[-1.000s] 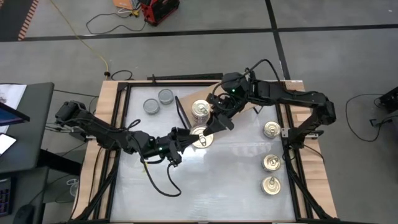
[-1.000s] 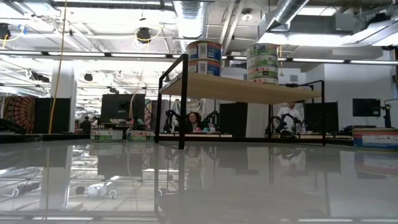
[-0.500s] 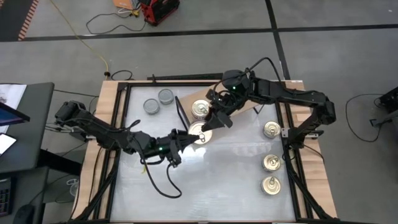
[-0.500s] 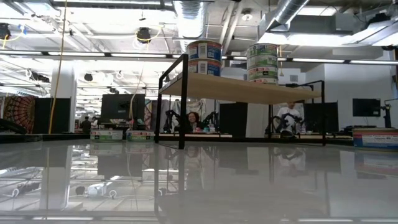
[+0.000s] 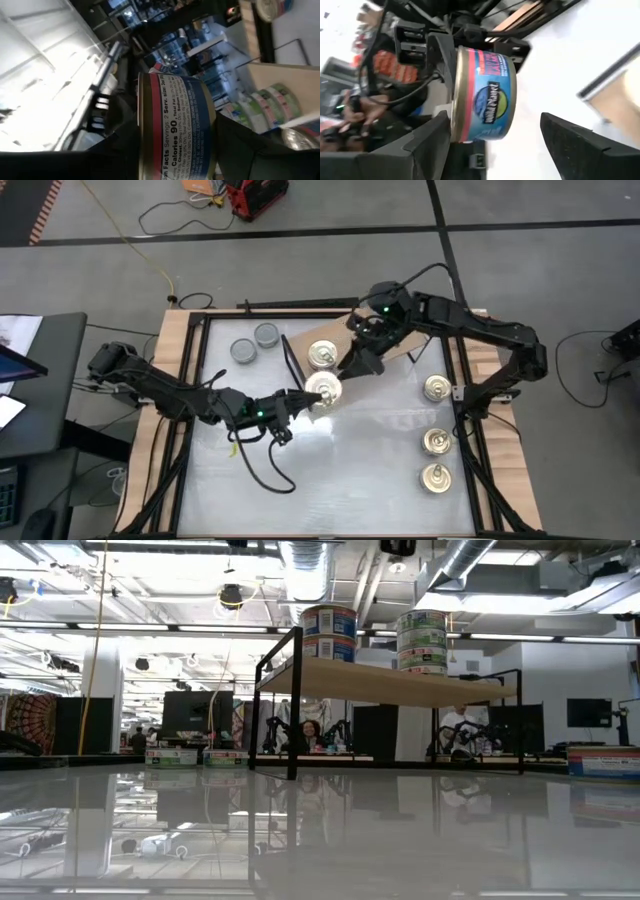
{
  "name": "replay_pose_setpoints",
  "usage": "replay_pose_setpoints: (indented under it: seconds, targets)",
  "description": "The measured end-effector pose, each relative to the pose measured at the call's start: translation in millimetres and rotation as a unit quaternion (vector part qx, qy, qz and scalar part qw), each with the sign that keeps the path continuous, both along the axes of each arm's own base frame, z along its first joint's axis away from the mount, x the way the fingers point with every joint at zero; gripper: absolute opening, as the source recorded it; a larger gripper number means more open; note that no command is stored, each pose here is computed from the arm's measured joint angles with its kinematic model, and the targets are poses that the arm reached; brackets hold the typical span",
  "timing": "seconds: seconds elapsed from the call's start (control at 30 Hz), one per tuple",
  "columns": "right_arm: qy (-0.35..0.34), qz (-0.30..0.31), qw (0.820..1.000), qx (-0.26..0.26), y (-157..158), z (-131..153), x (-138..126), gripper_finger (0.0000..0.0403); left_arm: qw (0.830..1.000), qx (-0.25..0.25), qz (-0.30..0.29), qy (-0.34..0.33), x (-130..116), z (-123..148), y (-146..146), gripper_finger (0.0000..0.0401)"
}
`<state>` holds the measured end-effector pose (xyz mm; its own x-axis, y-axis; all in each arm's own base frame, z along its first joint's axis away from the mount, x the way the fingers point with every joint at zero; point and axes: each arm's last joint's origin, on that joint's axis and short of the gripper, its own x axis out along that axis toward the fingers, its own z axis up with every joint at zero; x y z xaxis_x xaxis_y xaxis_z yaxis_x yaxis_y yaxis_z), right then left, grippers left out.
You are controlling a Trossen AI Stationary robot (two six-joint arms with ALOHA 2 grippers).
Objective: Stack canned seafood by type on shelf
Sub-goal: Stack the blue tuna can on top of the blue tuna can
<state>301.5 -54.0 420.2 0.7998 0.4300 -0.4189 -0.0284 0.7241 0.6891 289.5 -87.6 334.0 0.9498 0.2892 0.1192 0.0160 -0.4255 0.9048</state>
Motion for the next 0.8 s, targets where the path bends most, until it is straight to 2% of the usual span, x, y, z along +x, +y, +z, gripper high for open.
replay_pose_setpoints:
  seconds: [0.2, 0.4, 0.57, 0.8]
  targets:
    - [0.008, -0.09, 0.992, -0.085, -3, 15, -32, 0.0326, 0.996, -0.091, 0.014, 0.023, -6, 2, 34, 0.0184]
    - [0.02, -0.189, 0.968, -0.167, 8, 22, -45, 0.0325, 0.983, -0.177, 0.021, 0.048, -9, -1, 79, 0.0184]
    - [0.029, -0.209, 0.956, -0.203, 23, 20, -41, 0.0325, 0.976, -0.201, 0.039, 0.072, 0, -15, 107, 0.0184]
    - [0.047, -0.186, 0.958, -0.211, 37, 14, -38, 0.0325, 0.972, -0.224, 0.052, 0.055, 5, -19, 123, 0.0189]
